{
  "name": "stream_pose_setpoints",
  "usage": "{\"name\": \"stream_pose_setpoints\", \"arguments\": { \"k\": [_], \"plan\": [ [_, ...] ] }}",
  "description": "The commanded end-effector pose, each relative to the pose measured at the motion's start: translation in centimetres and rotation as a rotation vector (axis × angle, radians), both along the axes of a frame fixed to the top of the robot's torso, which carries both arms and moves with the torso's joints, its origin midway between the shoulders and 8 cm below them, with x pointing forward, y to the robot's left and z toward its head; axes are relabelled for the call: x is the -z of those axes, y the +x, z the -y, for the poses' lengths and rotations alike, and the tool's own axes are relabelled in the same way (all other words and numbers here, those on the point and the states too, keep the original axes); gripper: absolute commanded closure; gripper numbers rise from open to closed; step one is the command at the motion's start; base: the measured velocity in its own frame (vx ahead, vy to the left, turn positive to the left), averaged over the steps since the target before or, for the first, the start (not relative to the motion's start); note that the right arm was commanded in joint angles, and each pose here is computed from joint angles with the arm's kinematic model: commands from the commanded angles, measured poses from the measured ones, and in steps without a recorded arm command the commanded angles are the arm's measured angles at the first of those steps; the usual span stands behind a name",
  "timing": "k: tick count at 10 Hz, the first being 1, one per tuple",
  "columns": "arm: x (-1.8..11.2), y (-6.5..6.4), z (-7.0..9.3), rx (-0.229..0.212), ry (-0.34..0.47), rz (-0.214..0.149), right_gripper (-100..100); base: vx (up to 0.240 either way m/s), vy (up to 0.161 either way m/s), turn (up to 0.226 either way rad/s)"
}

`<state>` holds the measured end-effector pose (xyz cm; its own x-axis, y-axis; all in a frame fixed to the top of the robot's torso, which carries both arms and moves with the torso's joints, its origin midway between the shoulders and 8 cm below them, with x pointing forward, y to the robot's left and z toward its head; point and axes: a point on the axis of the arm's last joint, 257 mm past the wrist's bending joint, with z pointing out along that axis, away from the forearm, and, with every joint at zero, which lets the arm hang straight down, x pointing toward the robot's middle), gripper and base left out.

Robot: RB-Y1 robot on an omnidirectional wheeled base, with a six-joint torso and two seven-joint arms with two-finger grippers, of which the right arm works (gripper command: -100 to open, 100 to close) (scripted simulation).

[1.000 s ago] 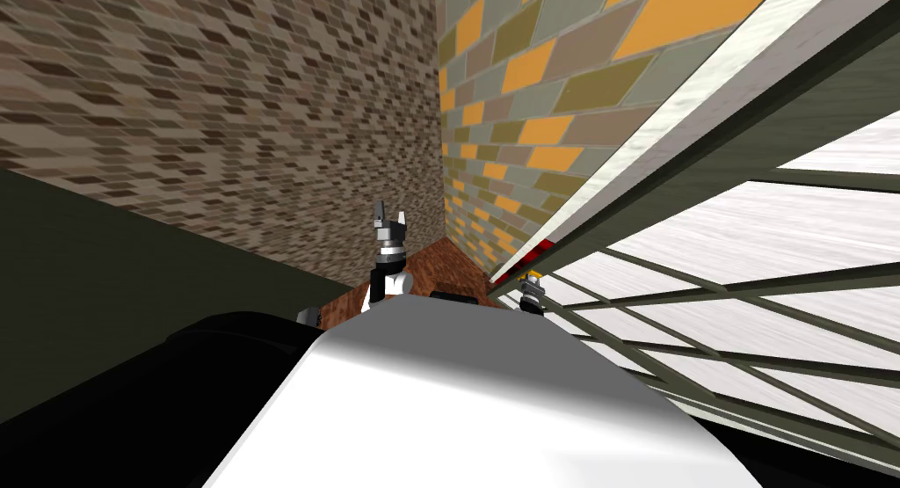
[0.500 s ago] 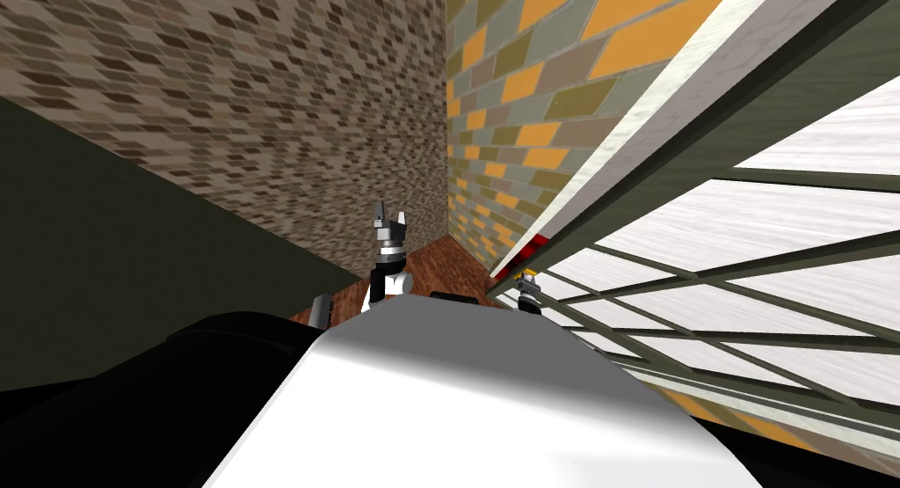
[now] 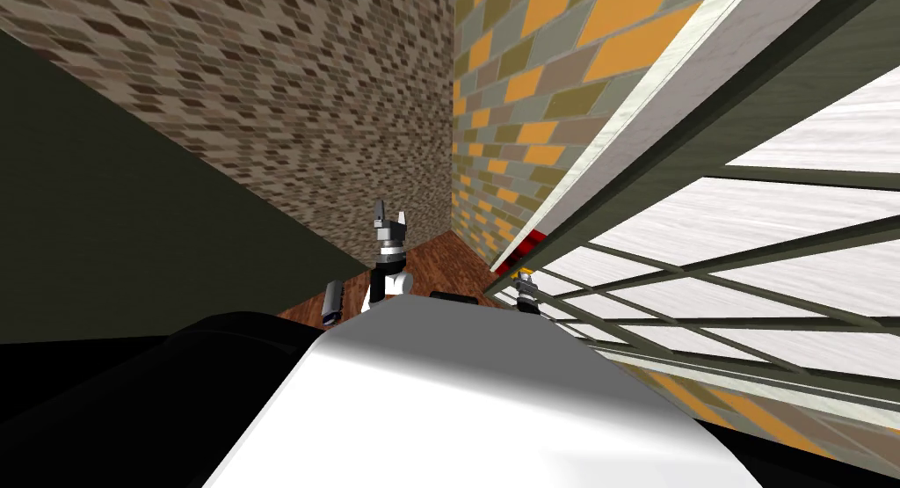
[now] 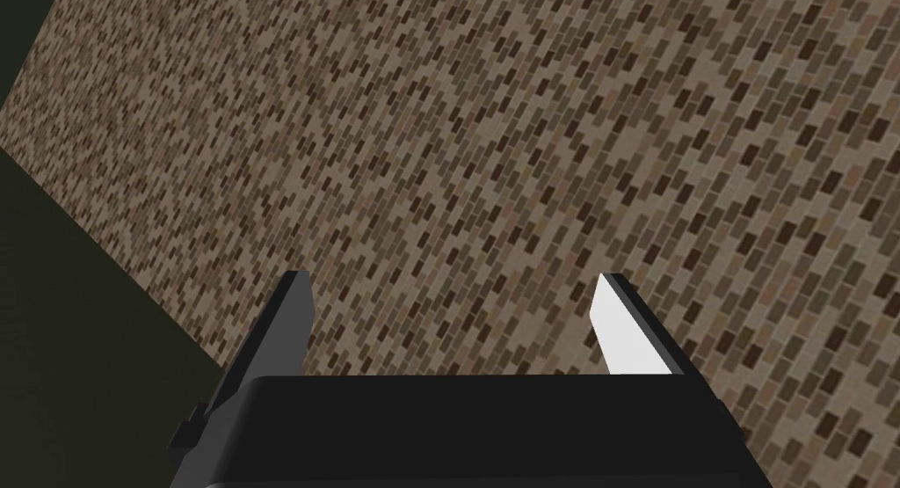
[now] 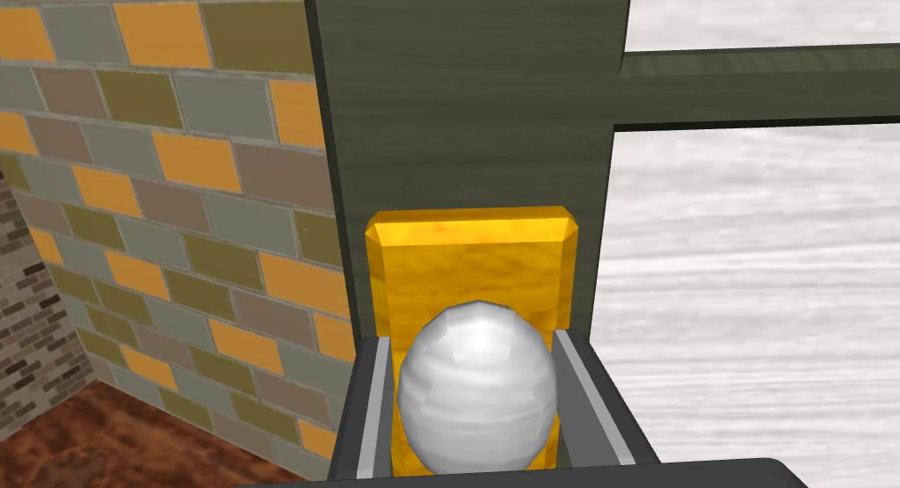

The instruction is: Pull the door open

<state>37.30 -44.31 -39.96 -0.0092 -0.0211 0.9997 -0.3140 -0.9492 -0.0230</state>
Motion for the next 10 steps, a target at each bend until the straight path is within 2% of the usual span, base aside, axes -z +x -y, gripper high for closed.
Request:
{"name": "stream_pose_setpoints", "arguments": {
  "k": [1,3,4,10],
  "plan": [
    [0.0,-0.1,-0.7,-0.034,0.001,-0.002,100,-0.242,0.034,0.053],
    [0.0,-0.1,-1.5,-0.067,0.003,-0.001,100,-0.249,0.003,0.043],
    [0.0,-0.1,-1.2,-0.055,0.001,-0.004,100,-0.107,0.006,0.014],
    [0.1,-2.0,-3.1,-0.175,0.001,-0.002,100,-0.222,-0.032,0.093]
  ]
}}
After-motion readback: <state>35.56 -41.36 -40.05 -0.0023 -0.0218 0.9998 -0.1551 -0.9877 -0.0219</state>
